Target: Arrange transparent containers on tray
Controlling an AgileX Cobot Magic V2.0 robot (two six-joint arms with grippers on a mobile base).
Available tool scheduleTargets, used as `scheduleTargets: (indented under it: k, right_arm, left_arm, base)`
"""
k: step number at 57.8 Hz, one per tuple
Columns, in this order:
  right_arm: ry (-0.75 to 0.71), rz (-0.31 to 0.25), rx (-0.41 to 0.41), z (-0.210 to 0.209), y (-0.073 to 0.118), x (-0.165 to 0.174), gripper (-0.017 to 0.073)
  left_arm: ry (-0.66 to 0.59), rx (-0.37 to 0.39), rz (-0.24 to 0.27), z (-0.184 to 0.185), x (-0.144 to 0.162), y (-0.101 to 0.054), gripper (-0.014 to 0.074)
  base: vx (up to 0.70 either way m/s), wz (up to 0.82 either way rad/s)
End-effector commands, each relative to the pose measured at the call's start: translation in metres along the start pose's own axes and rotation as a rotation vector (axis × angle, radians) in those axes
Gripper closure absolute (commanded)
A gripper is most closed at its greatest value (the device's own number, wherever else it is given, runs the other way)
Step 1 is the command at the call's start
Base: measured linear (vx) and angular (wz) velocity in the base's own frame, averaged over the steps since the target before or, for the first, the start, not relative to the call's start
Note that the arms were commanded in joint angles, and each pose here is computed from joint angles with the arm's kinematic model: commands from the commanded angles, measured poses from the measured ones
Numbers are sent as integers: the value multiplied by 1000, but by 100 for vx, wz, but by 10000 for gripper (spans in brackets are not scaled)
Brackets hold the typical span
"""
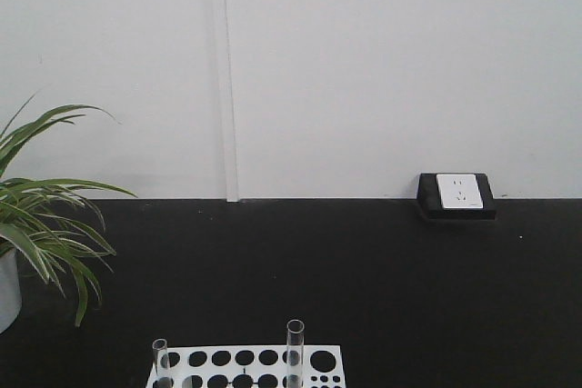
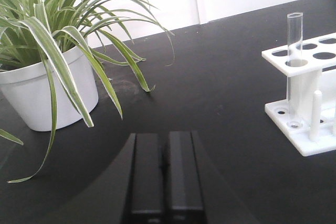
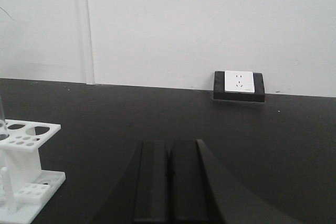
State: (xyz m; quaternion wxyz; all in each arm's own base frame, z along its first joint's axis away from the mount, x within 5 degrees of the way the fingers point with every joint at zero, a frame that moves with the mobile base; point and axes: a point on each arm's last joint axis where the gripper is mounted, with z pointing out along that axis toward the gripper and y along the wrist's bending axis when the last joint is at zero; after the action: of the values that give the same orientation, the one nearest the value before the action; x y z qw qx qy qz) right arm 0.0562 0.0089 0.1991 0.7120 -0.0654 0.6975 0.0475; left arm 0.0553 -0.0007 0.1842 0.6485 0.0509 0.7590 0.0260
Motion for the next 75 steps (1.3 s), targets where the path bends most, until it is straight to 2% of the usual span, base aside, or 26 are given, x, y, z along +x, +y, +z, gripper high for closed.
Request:
scheduleTargets:
  k: [1,58,69,75]
  right_arm:
    - [-81,-18,0,-1,0,-5,571]
    - [-80,-18,0,-1,0,-5,571]
    - [-170,-18,-5,-2,1,-13,571]
    - [-221,-17,-8,-2,1,-17,571]
  left_arm:
    - [-70,1,-9,1,2,-1,600]
    - [-87,0,-9,1,1,-1,600]
    - [-173,0,-10,0,-7,-1,600]
    - [-305,1,-18,-3,-19,-1,600]
  base:
    - [0,0]
    - [0,0]
    - [0,0]
    - [0,0]
